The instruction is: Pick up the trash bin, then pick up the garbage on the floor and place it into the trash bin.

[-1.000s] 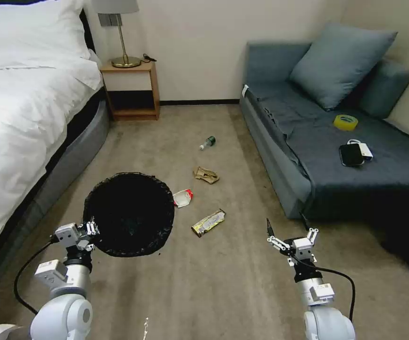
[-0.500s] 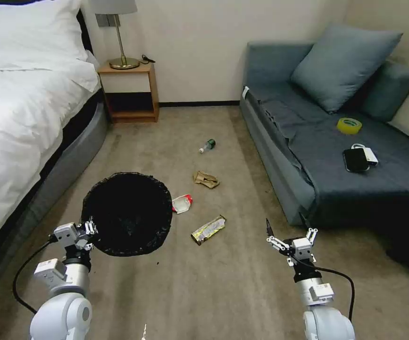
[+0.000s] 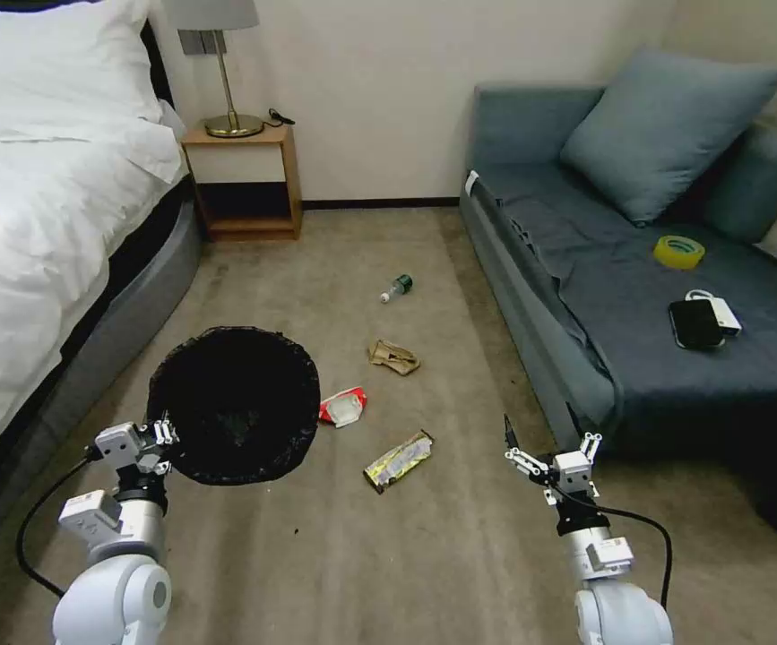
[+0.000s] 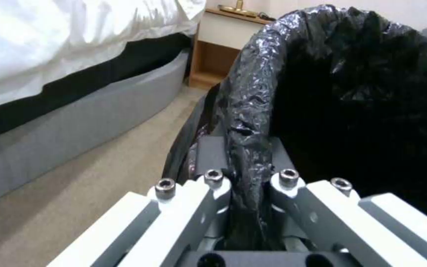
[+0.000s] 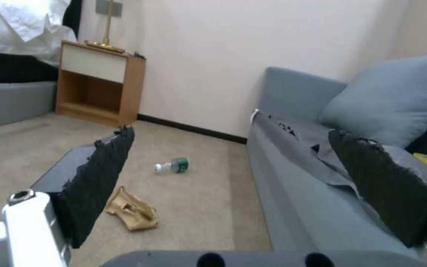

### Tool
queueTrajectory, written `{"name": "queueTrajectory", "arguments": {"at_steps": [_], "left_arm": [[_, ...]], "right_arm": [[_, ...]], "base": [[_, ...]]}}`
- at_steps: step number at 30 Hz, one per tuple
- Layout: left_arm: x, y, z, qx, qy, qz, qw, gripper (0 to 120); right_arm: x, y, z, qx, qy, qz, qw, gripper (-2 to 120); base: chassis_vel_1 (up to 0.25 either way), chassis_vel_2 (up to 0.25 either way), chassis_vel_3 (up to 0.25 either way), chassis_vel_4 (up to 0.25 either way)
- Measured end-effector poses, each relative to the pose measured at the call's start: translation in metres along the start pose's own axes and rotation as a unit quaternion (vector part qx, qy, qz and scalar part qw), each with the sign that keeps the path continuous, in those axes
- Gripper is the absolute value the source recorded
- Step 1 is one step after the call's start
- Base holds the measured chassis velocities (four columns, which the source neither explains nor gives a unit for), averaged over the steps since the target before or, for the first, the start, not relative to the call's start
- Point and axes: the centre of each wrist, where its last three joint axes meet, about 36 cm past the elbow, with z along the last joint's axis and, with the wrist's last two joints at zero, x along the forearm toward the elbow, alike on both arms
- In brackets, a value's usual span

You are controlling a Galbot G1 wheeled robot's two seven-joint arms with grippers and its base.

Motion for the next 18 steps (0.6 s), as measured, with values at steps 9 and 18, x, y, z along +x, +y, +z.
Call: {"name": "queueTrajectory", "arguments": {"at_steps": [9,18], "left_arm": [[-0.0012,0.0010,-0.0008,0.000,0.000,-0.002,1.0000,4],[-0.0029,0.0012,0.0008,0.001,0.002,-0.003,1.0000,4]], "right_arm": [[-0.0010,0.0032,0.0018,-0.003,0.001,-0.005,1.000,100],[-0.0015,0.0064,0.0065,-0.004,0.006,-0.010,1.000,100]], "base": [[-0.133,0.135,0.128,-0.127],[-0.127,0.133,0.133,-0.131]]}}
